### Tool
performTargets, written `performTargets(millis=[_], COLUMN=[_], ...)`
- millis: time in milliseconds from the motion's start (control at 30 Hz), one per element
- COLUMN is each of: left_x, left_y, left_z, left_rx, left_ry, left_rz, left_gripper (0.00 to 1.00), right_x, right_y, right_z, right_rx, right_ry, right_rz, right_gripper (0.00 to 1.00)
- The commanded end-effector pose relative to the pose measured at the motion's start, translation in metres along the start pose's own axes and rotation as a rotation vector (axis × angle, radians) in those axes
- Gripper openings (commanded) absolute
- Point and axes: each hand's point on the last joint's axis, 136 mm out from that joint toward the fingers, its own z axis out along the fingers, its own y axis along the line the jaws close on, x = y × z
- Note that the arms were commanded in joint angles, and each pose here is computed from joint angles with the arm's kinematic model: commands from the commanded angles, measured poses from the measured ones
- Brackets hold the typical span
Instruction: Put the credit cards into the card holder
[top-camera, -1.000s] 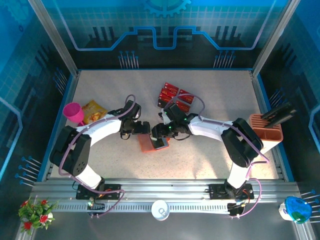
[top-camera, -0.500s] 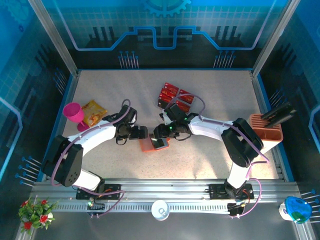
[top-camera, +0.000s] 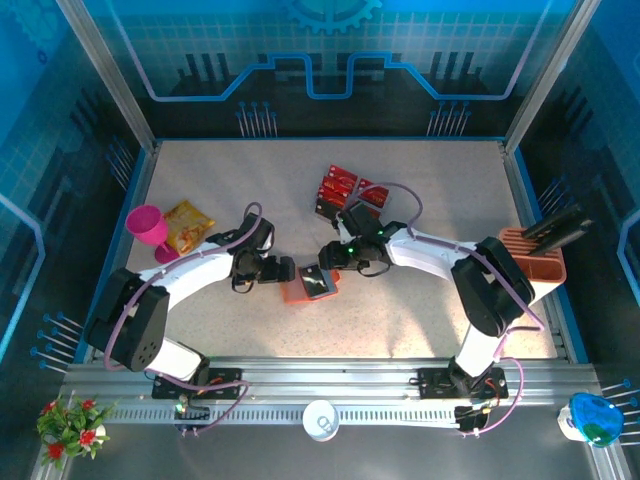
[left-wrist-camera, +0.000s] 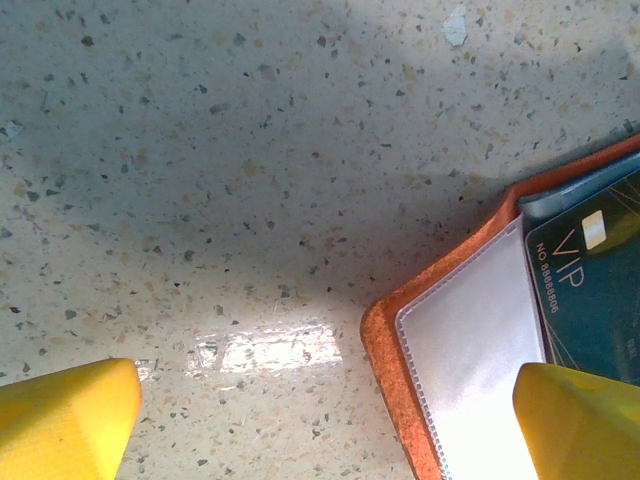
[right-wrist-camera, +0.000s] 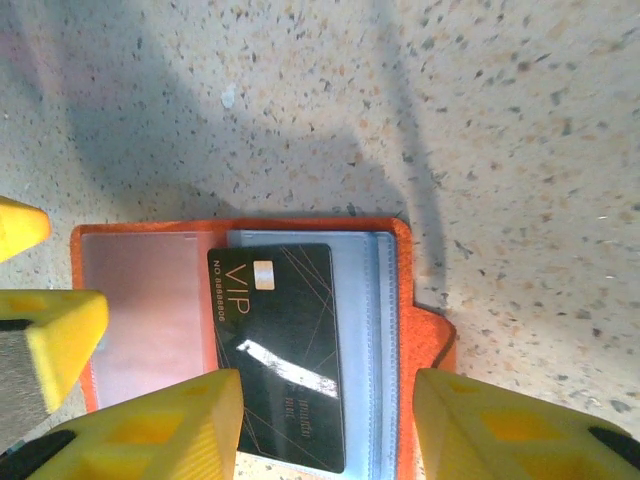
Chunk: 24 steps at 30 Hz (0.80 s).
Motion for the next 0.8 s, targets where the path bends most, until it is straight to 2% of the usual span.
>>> performTargets(millis=[0,233,367,433,567,633,767], left_x=[-0.009,-0.019,-0.023,-0.026,-0.029,-0.029,-0.029], left_y=[-0.012,-0.02,-0.025,-0.027,-0.032,-0.035,-0.042], left_z=[-0.004,-0.012,-0.016,-0.018,-0.02,-0.02,-0.02], left_rx=[0.038,0.056,0.068,0.074,0.09,0.096,0.103], left_ry=[-0.008,-0.026,-0.032,-0.036,-0.034,-0.031,-0.027], left_rz=[0.014,0.026,0.031,0.031,0.036,0.043,0.059], left_gripper=[0.97,0.97,0.97,0.97,0.97,0.97,0.97], right_x=[0.0,0.007,0.008,0.007,0.007,0.009,0.018], right_y=[-0.008,-0.015,-0.024,-0.028,-0.036,-0.041,-0.049], right_z=[-0.008,0.011,0.019,0.02,0.016,0.013,0.004], right_rx=[0.04,0.078,0.119,0.138,0.177,0.191,0.211], right_ry=[-0.01,0.043,0.057,0.059,0.055,0.05,0.04], right_rz=[-0.007,-0.003,0.002,0.004,0.023,0.034,0.058], right_gripper=[0.51,0.53,0.49,0.4,0.14,0.07,0.0])
